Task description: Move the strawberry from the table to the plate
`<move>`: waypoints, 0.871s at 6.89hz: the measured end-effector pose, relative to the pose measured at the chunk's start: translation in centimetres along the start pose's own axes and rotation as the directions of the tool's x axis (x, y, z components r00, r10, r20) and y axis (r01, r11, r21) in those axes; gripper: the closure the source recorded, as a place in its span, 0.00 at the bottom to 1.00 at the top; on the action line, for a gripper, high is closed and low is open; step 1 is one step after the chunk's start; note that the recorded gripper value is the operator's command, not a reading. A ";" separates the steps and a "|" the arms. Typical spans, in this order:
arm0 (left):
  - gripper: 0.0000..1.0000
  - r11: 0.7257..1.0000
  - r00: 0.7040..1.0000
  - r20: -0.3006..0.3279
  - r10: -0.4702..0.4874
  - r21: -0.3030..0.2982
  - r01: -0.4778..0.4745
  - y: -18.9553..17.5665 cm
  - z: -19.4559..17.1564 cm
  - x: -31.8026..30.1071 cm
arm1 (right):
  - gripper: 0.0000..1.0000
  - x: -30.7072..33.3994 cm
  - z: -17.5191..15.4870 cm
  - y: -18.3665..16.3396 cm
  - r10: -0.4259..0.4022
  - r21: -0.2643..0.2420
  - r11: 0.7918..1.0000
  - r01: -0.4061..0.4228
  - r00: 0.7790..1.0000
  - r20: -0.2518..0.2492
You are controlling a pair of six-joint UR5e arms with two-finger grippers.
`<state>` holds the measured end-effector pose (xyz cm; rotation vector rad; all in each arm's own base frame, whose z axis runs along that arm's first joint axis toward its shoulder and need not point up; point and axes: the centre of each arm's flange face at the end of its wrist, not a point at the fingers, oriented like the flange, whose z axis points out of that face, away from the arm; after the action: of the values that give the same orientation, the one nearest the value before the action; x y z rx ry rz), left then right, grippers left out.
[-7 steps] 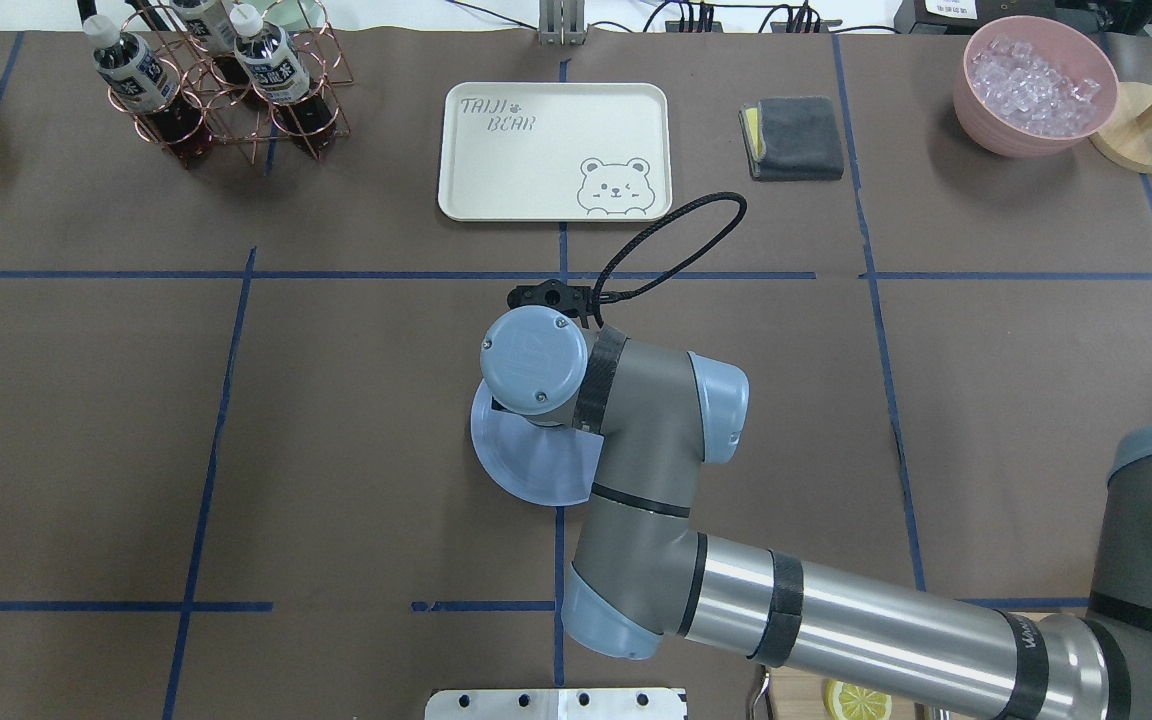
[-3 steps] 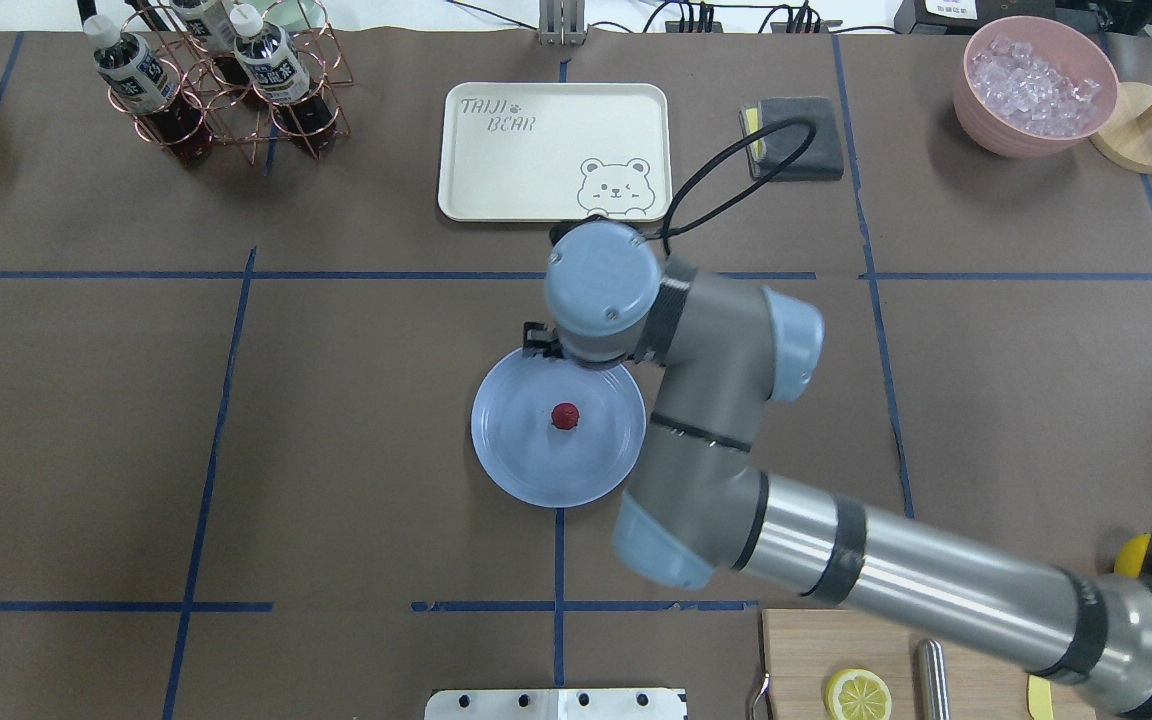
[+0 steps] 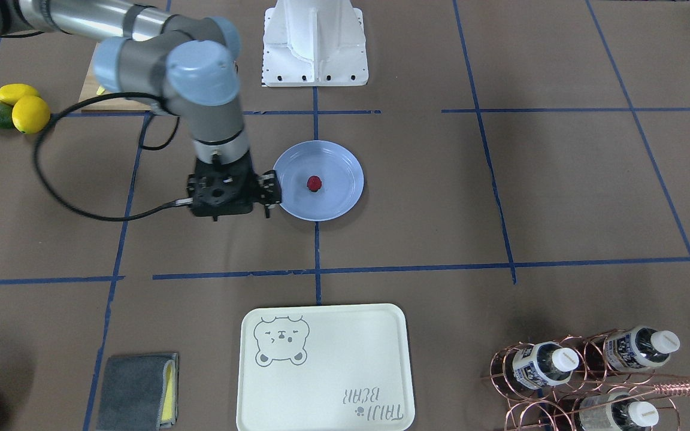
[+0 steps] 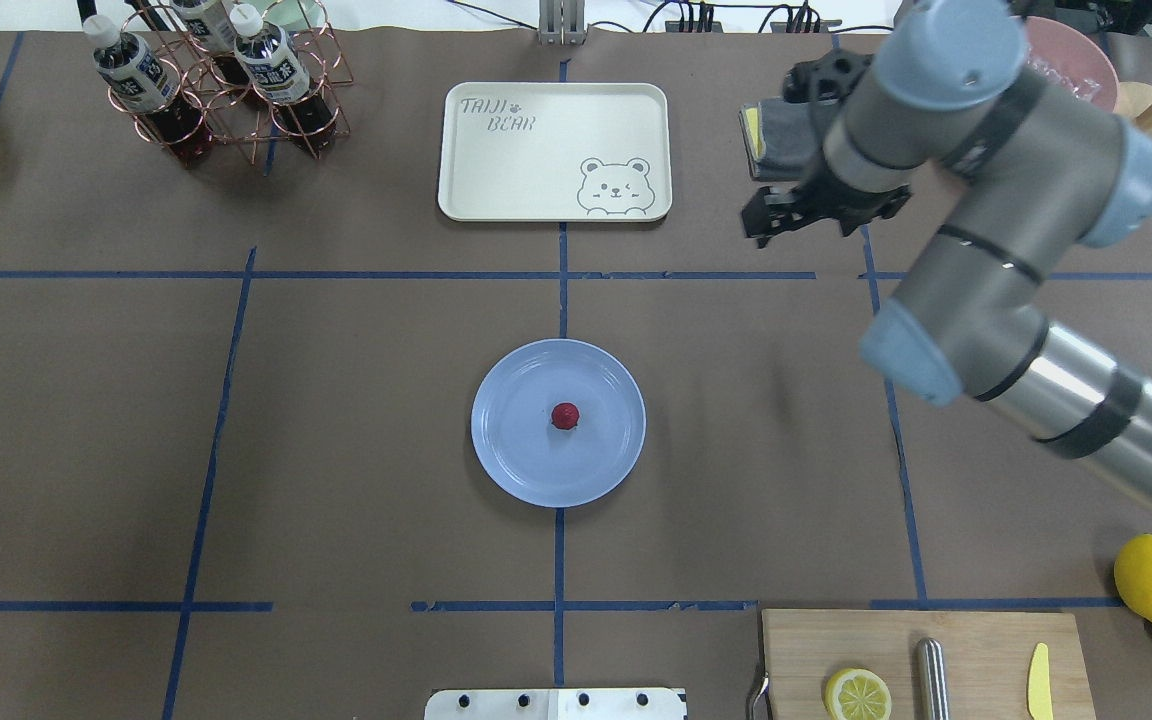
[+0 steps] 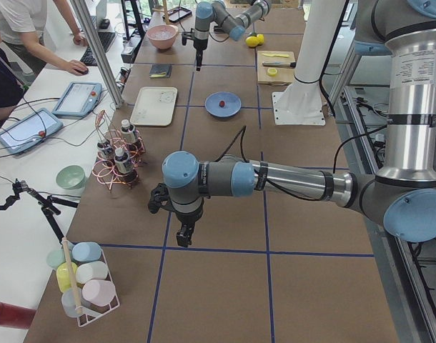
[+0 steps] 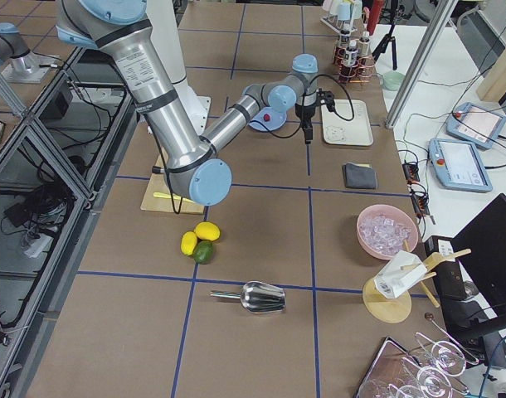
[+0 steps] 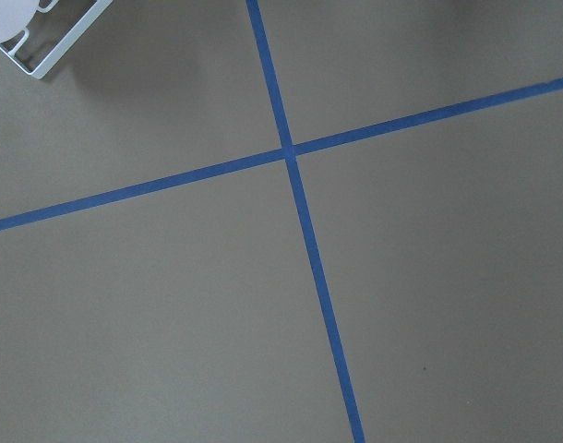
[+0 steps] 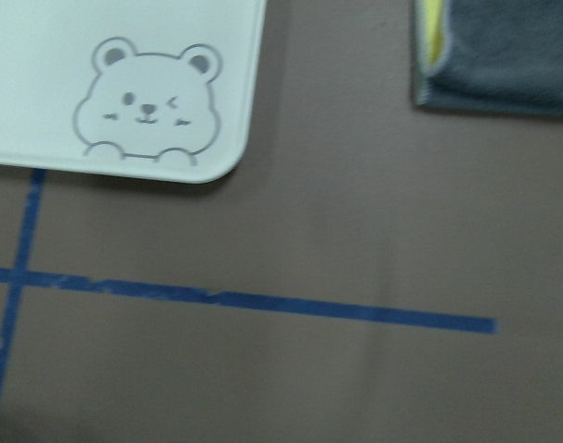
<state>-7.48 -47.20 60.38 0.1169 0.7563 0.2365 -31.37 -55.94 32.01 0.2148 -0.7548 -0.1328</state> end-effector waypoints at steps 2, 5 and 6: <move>0.00 1.000 1.000 0.002 0.005 0.004 -0.006 0.0 0.0 0.0 | 0.00 21.4 -2.8 3.9 -0.145 -0.052 0.988 0.143 0.989 -0.041; 0.00 1.000 1.000 0.000 0.008 0.007 -0.008 0.0 -0.1 0.1 | 0.00 41.9 -3.0 15.4 -0.029 -0.138 0.990 0.005 0.984 -0.173; 0.00 1.000 1.000 0.000 0.010 0.010 -0.010 0.0 -0.2 0.2 | 0.00 44.6 -3.5 17.6 0.032 -0.134 0.990 -0.053 0.988 -0.151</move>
<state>-7.47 -47.16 60.07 0.1299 0.7569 0.2421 3.96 -47.06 63.35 0.0756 -0.5990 -0.1264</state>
